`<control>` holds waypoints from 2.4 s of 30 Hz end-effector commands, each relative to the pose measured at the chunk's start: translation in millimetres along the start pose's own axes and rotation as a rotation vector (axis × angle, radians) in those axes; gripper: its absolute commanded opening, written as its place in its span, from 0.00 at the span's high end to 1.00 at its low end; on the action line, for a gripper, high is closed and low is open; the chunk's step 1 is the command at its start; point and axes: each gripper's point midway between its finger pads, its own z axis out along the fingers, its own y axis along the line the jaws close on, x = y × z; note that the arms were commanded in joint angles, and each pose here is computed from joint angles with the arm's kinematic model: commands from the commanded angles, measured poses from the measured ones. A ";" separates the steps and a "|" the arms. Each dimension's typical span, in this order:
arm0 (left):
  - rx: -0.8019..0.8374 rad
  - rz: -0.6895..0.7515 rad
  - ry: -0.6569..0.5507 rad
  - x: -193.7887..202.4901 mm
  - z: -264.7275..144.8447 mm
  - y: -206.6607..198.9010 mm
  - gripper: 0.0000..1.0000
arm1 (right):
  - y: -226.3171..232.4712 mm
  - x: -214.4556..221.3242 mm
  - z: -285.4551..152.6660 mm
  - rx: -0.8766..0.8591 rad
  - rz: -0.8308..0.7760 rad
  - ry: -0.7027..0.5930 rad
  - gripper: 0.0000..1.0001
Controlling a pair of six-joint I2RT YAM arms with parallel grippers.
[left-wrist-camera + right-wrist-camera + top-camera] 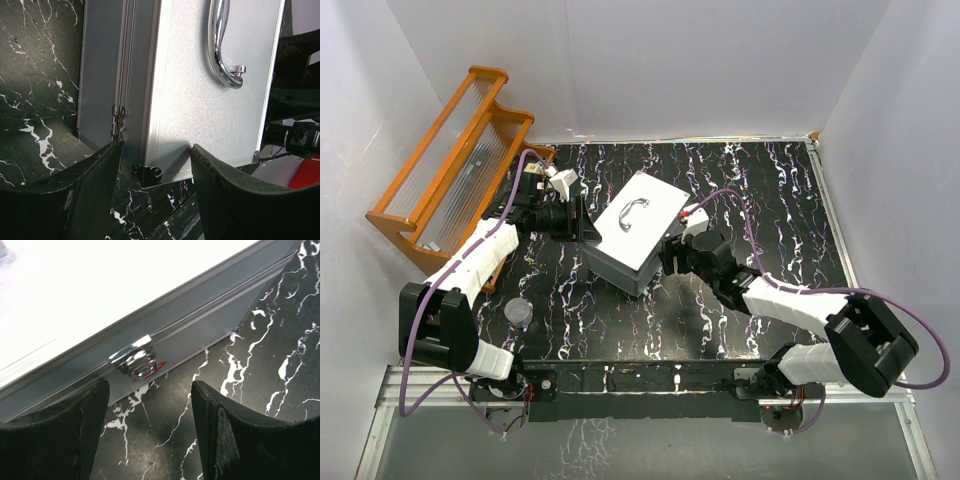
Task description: Organize the medicine kit
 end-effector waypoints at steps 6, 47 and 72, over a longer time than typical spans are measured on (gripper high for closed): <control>-0.040 -0.032 0.021 1.4 -6.8 -0.3 0.48 | -18.5 -33.6 14.9 0.132 -0.010 -0.173 0.37; -0.001 -0.037 0.024 2.2 -1.0 -3.0 0.56 | -56.9 -44.7 -2.2 0.318 -0.205 -0.211 0.71; 0.004 -0.034 0.033 5.8 -1.9 -4.2 0.58 | -32.1 -77.6 7.2 0.150 -0.042 -0.285 0.60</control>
